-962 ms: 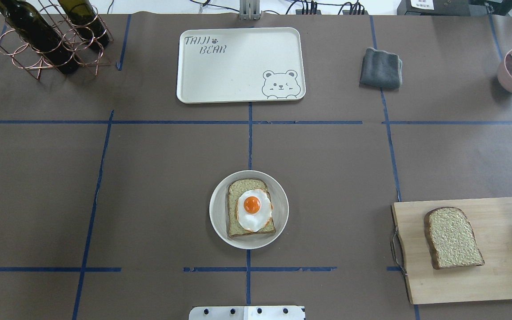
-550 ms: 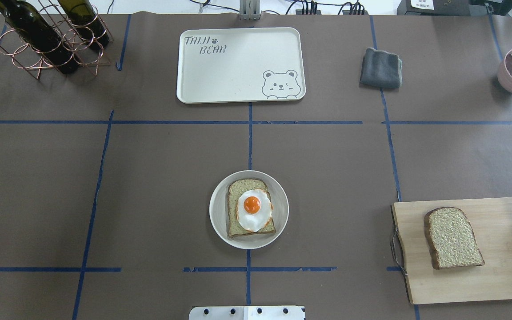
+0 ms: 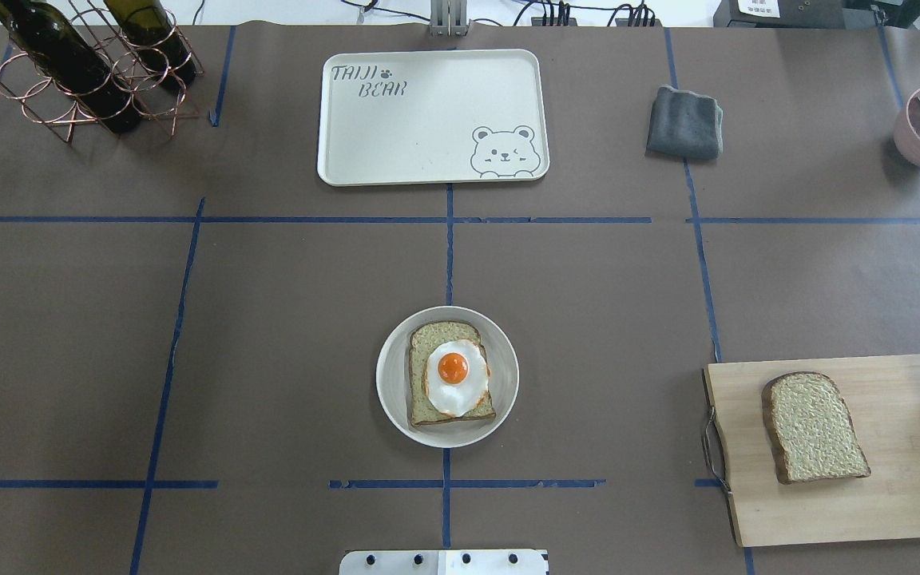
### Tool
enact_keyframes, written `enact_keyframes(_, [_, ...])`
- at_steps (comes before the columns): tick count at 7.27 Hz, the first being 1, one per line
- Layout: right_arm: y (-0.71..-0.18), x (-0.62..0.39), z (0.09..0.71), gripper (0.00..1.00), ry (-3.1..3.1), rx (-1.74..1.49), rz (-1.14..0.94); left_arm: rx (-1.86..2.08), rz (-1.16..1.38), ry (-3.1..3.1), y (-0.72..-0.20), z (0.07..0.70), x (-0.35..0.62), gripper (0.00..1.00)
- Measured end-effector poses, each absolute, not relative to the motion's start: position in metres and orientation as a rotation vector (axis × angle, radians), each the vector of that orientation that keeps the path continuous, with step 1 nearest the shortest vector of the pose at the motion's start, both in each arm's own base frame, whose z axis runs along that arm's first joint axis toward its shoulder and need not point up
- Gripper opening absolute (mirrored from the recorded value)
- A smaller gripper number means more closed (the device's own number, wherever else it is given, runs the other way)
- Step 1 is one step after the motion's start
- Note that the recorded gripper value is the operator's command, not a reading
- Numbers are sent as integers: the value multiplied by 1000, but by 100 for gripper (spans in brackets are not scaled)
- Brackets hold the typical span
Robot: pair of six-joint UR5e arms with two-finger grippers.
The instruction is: Make sandwich and place on tray
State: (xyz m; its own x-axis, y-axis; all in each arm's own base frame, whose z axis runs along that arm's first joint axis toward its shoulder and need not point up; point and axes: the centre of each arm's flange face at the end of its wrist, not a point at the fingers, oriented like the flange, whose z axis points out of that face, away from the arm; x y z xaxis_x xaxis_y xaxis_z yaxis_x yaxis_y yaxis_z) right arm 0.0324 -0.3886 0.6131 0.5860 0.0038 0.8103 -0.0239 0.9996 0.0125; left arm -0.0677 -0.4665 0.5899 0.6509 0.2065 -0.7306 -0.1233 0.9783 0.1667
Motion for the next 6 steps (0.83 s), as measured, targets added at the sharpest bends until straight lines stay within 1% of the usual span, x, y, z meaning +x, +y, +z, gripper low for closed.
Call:
enact_keyframes(3, [-386,-38,592,100,-987,28,-6,170,218,875,-468,571,-64,100])
enact_keyframes(6, [-364,-108,572,100,-1002,72,-11,191,227,877,-467,561,-63,100])
